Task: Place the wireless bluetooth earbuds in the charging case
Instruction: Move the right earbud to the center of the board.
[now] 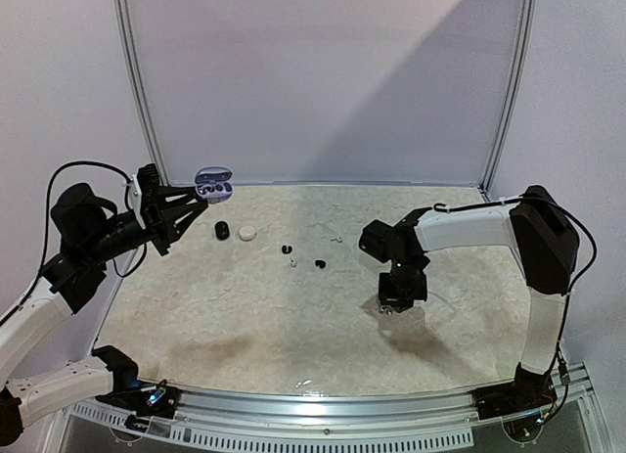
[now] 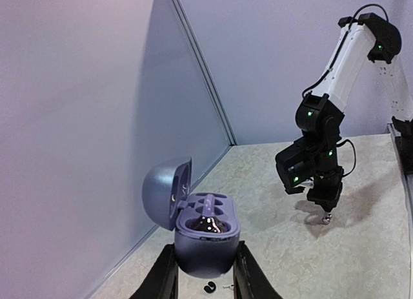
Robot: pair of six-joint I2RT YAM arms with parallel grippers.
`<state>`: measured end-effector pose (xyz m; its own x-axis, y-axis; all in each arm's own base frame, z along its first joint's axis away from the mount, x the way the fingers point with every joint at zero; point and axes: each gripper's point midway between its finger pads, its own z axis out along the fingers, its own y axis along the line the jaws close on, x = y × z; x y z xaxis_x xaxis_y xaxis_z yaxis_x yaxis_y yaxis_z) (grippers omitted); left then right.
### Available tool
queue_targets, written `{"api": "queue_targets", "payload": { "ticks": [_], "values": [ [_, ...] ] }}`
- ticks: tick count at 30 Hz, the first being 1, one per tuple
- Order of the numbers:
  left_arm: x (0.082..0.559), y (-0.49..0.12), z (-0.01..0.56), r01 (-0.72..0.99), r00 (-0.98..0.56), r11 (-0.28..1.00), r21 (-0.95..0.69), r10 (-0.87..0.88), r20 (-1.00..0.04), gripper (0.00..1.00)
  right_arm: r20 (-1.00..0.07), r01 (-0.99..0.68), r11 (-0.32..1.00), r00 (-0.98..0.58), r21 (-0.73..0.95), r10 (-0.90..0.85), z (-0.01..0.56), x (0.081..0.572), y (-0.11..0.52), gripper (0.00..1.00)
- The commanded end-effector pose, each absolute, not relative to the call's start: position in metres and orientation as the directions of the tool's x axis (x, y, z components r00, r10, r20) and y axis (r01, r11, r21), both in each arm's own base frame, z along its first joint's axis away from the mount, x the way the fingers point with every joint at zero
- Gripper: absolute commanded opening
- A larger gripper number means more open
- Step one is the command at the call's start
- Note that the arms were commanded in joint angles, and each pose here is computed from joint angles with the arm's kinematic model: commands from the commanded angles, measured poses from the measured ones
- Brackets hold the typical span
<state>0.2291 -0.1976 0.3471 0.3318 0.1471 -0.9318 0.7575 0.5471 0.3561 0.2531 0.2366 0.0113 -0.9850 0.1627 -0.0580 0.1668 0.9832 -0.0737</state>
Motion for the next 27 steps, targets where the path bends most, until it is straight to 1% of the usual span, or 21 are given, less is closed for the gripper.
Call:
{"api": "queue_targets", "payload": {
  "ticks": [1, 3, 9, 13, 19, 22, 27],
  "values": [
    [0.227, -0.201, 0.345, 0.762, 0.335, 0.537, 0.362, 0.152, -0.93, 0.0, -0.004, 0.173, 0.985, -0.985, -0.014, 0.173, -0.004, 0.246, 0.253, 0.0],
    [0.227, -0.201, 0.344, 0.762, 0.333, 0.536, 0.363, 0.155, -0.93, 0.0, 0.015, 0.17, 0.985, -0.985, 0.02, 0.169, 0.001, 0.244, 0.263, 0.0],
    [0.228, -0.201, 0.341, 0.762, 0.33, 0.538, 0.361, 0.157, -0.931, 0.0, -0.001, 0.149, 0.984, -0.989, 0.093, 0.15, 0.015, 0.255, 0.29, 0.0],
    [0.228, -0.2, 0.341, 0.757, 0.336, 0.539, 0.37, 0.165, -0.927, 0.0, 0.04, 0.131, 0.981, -0.991, 0.144, 0.127, 0.017, 0.253, 0.313, 0.0],
    [0.23, -0.2, 0.338, 0.754, 0.335, 0.54, 0.373, 0.171, -0.926, 0.0, 0.049, 0.114, 0.972, -0.993, 0.207, 0.106, 0.021, 0.258, 0.338, 0.0],
    [0.23, -0.2, 0.339, 0.752, 0.337, 0.541, 0.376, 0.174, -0.925, 0.0, 0.073, 0.106, 0.97, -0.993, 0.217, 0.092, 0.017, 0.257, 0.349, 0.0],
    [0.23, -0.199, 0.337, 0.749, 0.334, 0.544, 0.379, 0.183, -0.924, 0.0, 0.083, 0.045, 0.979, -0.996, 0.201, 0.029, 0.016, 0.25, 0.357, 0.0]
  ]
}}
